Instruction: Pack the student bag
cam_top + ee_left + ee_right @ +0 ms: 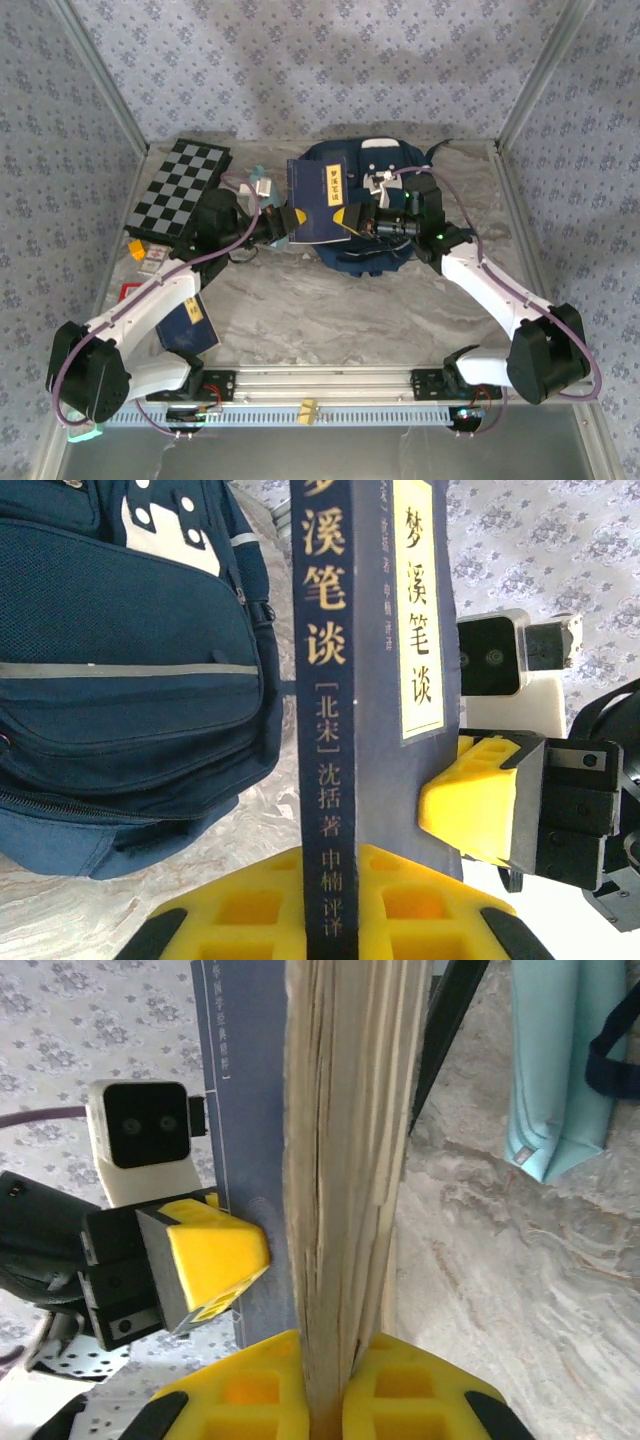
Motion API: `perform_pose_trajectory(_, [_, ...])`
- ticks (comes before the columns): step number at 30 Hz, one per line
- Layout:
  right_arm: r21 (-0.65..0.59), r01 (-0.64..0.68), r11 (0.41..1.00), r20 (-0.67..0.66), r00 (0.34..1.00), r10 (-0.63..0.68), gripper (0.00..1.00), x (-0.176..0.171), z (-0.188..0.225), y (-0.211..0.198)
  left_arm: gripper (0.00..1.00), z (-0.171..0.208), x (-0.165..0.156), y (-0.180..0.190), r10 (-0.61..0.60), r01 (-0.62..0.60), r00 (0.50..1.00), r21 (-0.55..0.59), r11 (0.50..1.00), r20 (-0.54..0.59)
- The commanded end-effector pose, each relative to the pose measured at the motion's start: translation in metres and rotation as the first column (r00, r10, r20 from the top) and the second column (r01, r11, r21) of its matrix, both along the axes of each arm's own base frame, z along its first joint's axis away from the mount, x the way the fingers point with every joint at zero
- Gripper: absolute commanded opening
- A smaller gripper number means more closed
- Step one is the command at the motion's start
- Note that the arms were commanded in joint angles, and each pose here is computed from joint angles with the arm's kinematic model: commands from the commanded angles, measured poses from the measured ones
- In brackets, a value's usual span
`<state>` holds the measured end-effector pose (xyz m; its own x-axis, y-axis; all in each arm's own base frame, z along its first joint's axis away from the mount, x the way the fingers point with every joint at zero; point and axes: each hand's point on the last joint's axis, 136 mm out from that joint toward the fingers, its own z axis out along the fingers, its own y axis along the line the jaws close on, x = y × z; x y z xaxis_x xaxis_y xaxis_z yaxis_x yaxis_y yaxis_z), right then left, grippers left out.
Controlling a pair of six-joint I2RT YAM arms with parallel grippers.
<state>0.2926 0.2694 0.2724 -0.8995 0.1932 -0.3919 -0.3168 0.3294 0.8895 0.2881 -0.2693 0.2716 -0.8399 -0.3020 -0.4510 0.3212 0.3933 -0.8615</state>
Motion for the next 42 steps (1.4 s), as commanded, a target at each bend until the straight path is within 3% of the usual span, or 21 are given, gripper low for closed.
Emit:
perform_pose_trajectory(1, [-0.036,0.024,0.999,0.050,0.998,-0.022,0.00,0.003,0.011,-0.009,0.17,0.021,0.002,-0.004,-0.020,0.017,0.995,0.035,0.999,0.099])
perform_pose_trajectory(2, [-0.061,0.033,0.998,0.053,0.998,-0.030,0.00,0.003,0.010,-0.012,0.29,0.019,0.003,-0.003,-0.025,0.019,0.993,0.051,0.999,0.118])
perform_pose_trajectory(4, [-0.125,0.057,0.991,0.061,0.997,-0.050,0.00,0.001,0.006,-0.022,0.39,0.014,0.005,0.002,-0.023,0.003,0.987,0.121,0.993,0.157])
perform_pose_trajectory(6, [-0.189,0.092,0.978,0.061,0.995,-0.082,0.00,-0.001,0.000,-0.034,0.45,0.004,0.008,0.006,-0.037,-0.014,0.978,0.239,0.971,0.205])
perform_pose_trajectory(9, [-0.262,0.150,0.953,0.042,0.989,-0.144,0.00,-0.005,-0.011,-0.057,0.50,-0.021,0.012,0.010,-0.098,-0.028,0.959,0.433,0.901,0.266])
perform_pose_trajectory(12, [-0.340,0.211,0.917,-0.008,0.974,-0.227,0.00,-0.011,-0.027,-0.084,0.55,-0.036,0.012,-0.003,-0.217,-0.003,0.909,0.525,0.851,0.356])
perform_pose_trajectory(16, [-0.435,0.265,0.861,-0.036,0.950,-0.311,0.00,-0.024,-0.045,-0.117,0.64,-0.048,0.008,-0.032,-0.407,0.096,0.827,0.616,0.782,0.387])
perform_pose_trajectory(24, [-0.501,0.408,0.763,-0.100,0.849,-0.519,0.00,-0.041,-0.069,-0.177,0.67,-0.082,0.028,-0.078,-0.616,0.216,0.722,0.744,0.632,0.314])
perform_pose_trajectory(31, [-0.549,0.454,0.702,-0.146,0.774,-0.616,0.00,-0.051,-0.083,-0.208,0.67,-0.114,0.031,-0.118,-0.743,0.314,0.629,0.798,0.514,0.230])
perform_pose_trajectory(35, [-0.543,0.470,0.696,-0.155,0.758,-0.633,0.00,-0.053,-0.087,-0.214,0.66,-0.136,0.039,-0.134,-0.778,0.309,0.600,0.842,0.443,0.189])
perform_pose_trajectory(39, [-0.520,0.474,0.710,-0.170,0.757,-0.630,0.00,-0.051,-0.087,-0.212,0.65,-0.150,0.054,-0.143,-0.783,0.301,0.603,0.866,0.400,0.152])
perform_pose_trajectory(42, [-0.513,0.477,0.713,-0.170,0.758,-0.630,0.00,-0.051,-0.086,-0.213,0.65,-0.164,0.050,-0.148,-0.817,0.324,0.568,0.884,0.336,0.102])
